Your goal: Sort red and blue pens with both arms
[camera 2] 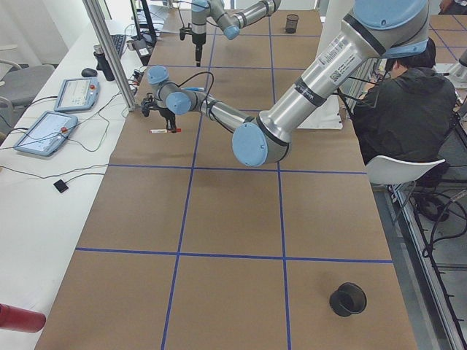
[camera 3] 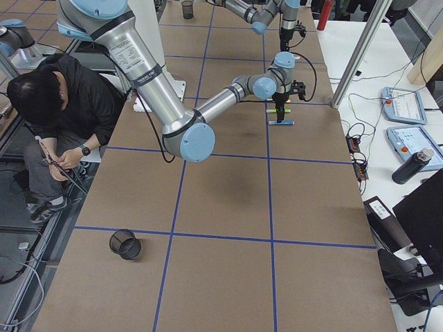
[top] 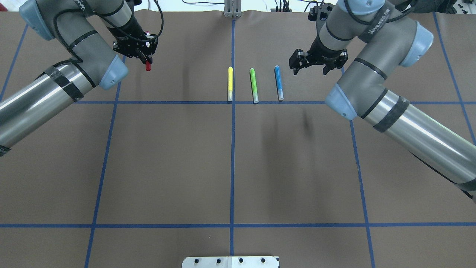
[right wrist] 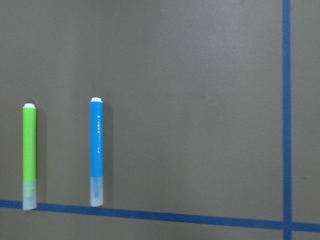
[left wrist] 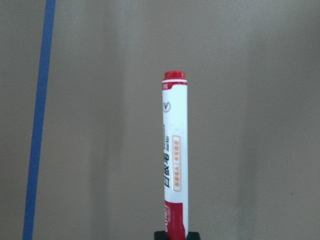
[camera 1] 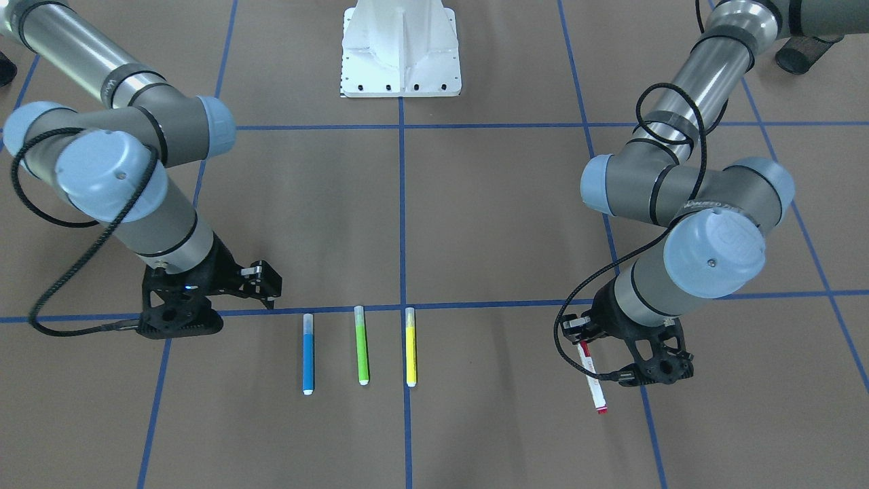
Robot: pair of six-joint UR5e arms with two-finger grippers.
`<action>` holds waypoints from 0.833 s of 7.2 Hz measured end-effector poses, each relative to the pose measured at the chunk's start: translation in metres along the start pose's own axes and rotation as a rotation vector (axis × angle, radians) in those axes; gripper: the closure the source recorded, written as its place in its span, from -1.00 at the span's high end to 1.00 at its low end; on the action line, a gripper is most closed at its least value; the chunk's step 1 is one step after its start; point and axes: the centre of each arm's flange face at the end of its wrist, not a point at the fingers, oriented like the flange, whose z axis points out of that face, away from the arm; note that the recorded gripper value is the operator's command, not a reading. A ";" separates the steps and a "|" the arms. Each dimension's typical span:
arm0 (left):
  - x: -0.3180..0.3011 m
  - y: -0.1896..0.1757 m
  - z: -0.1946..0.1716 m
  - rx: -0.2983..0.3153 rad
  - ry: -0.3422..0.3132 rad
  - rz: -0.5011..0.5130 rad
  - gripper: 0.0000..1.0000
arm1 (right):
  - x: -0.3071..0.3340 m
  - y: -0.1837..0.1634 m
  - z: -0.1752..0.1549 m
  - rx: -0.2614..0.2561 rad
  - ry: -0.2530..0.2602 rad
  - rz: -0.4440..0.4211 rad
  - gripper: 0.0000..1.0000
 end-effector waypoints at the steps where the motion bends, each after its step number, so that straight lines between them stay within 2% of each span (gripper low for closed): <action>1: -0.006 0.000 -0.002 0.003 -0.001 0.008 -1.00 | -0.016 -0.003 0.017 0.005 0.008 -0.004 0.82; 6: -0.013 -0.001 -0.012 -0.004 0.020 0.016 -1.00 | -0.047 -0.005 0.070 -0.034 0.049 -0.019 0.58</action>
